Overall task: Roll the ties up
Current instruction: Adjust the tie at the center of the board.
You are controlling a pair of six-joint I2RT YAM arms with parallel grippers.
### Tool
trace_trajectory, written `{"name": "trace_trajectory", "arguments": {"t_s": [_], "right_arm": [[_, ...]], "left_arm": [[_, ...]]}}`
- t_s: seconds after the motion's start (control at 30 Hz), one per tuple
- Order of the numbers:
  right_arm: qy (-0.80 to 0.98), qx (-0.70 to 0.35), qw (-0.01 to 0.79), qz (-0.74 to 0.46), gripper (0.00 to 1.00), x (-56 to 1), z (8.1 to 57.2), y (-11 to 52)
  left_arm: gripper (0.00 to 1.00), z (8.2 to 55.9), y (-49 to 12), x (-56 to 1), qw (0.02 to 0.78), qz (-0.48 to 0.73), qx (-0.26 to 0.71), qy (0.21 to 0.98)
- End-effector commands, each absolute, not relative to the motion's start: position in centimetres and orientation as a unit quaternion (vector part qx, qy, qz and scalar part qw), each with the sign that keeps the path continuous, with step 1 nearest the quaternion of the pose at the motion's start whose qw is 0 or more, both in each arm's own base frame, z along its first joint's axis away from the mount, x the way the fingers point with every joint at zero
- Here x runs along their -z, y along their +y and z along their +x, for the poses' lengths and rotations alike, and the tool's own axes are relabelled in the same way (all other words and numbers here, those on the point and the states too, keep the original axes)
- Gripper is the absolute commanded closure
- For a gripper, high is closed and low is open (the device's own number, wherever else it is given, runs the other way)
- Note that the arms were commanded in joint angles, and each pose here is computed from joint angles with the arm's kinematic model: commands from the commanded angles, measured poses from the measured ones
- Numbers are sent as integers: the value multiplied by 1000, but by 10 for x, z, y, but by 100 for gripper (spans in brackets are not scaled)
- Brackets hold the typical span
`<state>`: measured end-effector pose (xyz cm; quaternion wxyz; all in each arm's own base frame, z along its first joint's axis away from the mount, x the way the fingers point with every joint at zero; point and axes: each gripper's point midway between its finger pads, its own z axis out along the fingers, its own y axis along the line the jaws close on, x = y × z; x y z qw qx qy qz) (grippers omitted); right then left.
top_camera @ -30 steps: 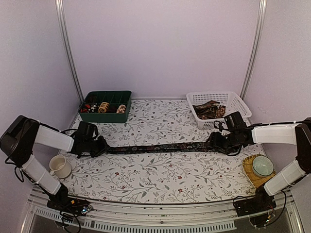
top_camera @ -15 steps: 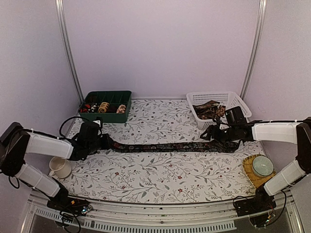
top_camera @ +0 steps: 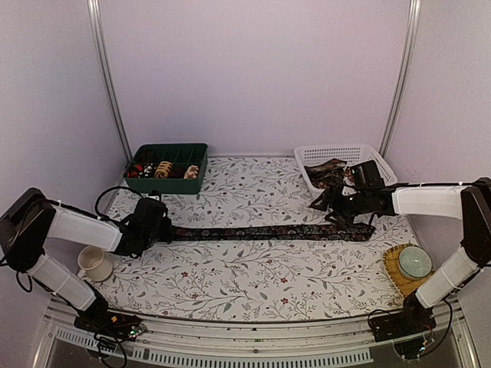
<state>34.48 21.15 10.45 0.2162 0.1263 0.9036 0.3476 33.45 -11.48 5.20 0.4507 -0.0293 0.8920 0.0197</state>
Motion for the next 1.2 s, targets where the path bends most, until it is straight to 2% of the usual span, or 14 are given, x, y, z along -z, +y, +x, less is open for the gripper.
{"name": "trace_trajectory", "arguments": {"t_s": [0.0,0.1,0.2,0.3,0.33,0.43,0.53,0.6,0.8,0.93,1.17], "right_arm": [[904,-343,225,121,28,-107,358,222],[904,-344,228,116,28,-110,361,227],[907,-336,237,95,28,-115,363,237],[909,-326,256,51,28,-123,365,255],[908,-324,263,38,28,-126,366,262],[908,-316,277,1,29,-127,368,281],[909,-308,279,-44,29,-124,367,301],[914,-298,271,-58,29,-117,365,305],[914,-294,269,-80,28,-126,357,302],[909,-289,287,-88,28,-143,352,294],[905,-291,296,-96,27,-163,336,283]], "left_arm": [[57,329,-109,-60,446,-59,-26,893],[41,325,-108,-71,446,-70,-15,892],[19,329,-111,-98,468,-68,-1,881],[5,341,-128,-121,479,-39,30,876],[3,346,-134,-126,476,-30,37,878],[4,362,-161,-134,468,32,60,881],[5,366,-209,-135,462,187,108,860],[5,366,-223,-132,451,258,103,848],[1,361,-230,-143,456,423,48,782],[0,355,-219,-139,418,521,2,745],[5,330,-217,-103,344,599,46,722]]}}
